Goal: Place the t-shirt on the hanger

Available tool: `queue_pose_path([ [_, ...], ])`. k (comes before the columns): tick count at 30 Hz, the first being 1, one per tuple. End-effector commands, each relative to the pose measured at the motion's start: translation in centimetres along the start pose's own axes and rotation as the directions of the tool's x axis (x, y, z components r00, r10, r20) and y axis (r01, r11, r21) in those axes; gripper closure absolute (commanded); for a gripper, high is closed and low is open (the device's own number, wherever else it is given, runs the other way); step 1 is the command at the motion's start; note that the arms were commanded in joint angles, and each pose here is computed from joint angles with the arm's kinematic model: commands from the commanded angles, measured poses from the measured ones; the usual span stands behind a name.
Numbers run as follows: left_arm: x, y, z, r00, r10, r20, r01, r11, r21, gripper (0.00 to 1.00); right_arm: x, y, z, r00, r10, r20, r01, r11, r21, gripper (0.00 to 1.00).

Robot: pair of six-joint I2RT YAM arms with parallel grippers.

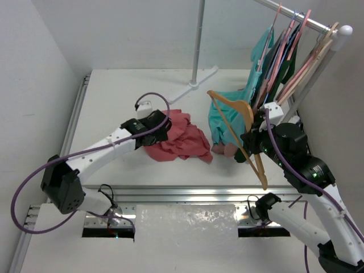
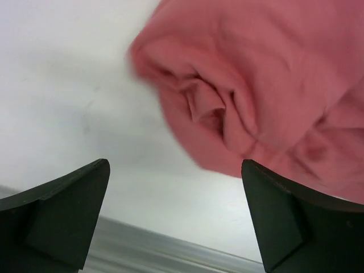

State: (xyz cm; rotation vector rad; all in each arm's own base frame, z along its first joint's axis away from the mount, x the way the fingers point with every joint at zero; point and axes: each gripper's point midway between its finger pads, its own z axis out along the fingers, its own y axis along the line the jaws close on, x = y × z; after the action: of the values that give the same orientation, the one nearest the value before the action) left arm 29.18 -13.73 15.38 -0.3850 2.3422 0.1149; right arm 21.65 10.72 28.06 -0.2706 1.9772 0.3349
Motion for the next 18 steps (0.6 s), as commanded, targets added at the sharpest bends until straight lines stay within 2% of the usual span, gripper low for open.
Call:
queue_pose_path([
  [1,-1.7,3.1,-1.1,0.997,-0.023,0.077,0.033,0.99,-0.137,0.0,-3.0,0.0,-0.9,0.995,-0.004,0.1,0.004,1.0,-0.001,1.0],
  [3,-3.4,4.2,-2.7,0.994,-0.02,0.109,0.039,0.984,-0.171,0.0,-3.0,0.1,-0.9,0.995,-0.004,0.103,0.004,1.0,-0.003,1.0],
  [5,-4.6,3.0,-3.8,0.991,-0.034,0.127,0.048,0.993,-0.104,0.01,-2.7,-0.1,-0.9,0.995,-0.003,0.103,0.002,1.0,0.005,1.0],
  [7,-4.9,-0.6,-4.8,0.993,0.03,0.112,-0.042,0.994,0.098,0.04,-2.6,-0.2,-1.1,0.994,0.0,0.112,-0.001,1.0,0.008,1.0],
  [8,-6.4,-4.2,-5.4,0.986,-0.012,0.164,-0.029,0.97,0.242,0.04,-2.3,-0.3,-1.1,0.994,-0.001,0.11,-0.001,1.0,0.013,1.0],
  [9,-6.1,-6.7,-5.9,0.989,0.01,0.149,-0.064,0.931,0.358,0.04,-2.3,-0.4,-1.1,0.993,0.003,0.114,-0.005,1.0,0.016,1.0],
  [10,-6.9,-9.2,-5.2,0.978,0.062,0.198,-0.139,0.904,0.405,0.04,-2.3,-0.6,-1.2,0.993,0.004,0.121,-0.006,1.0,0.021,1.0],
  [12,-6.7,-12.7,-2.1,0.967,0.173,0.185,-0.235,0.885,0.401,0.03,-2.2,-0.8,-1.2,0.993,0.006,0.119,-0.011,0.999,0.037,1.0],
  [13,-6.7,-13.0,-0.2,0.966,0.206,0.154,-0.249,0.896,0.369,0.03,-2.4,-0.9,-1.5,0.991,0.007,0.13,-0.013,0.999,0.041,1.0],
  [14,-8.9,-14.5,-0.1,0.967,0.188,0.169,-0.239,0.899,0.368,0.04,-2.5,-1.2,-1.7,0.99,0.011,0.138,-0.018,0.998,0.053,1.0],
  [15,-6.5,-15.3,3.9,0.961,0.262,0.089,-0.277,0.904,0.325,0.07,-2.7,-1.3,-2.0,0.989,0.012,0.148,-0.021,0.998,0.057,1.0],
  [17,-6.5,-16.5,6.3,0.953,0.297,0.064,-0.302,0.898,0.32,0.09,-3.2,-1.2,-2.7,0.984,0.017,0.178,-0.027,0.998,0.051,1.0],
  [18,-6.6,-18.3,7.7,0.946,0.319,0.053,-0.317,0.886,0.338,0.12,-3.3,-1.2,-2.9,0.983,0.019,0.182,-0.028,0.999,0.046,1.0],
])
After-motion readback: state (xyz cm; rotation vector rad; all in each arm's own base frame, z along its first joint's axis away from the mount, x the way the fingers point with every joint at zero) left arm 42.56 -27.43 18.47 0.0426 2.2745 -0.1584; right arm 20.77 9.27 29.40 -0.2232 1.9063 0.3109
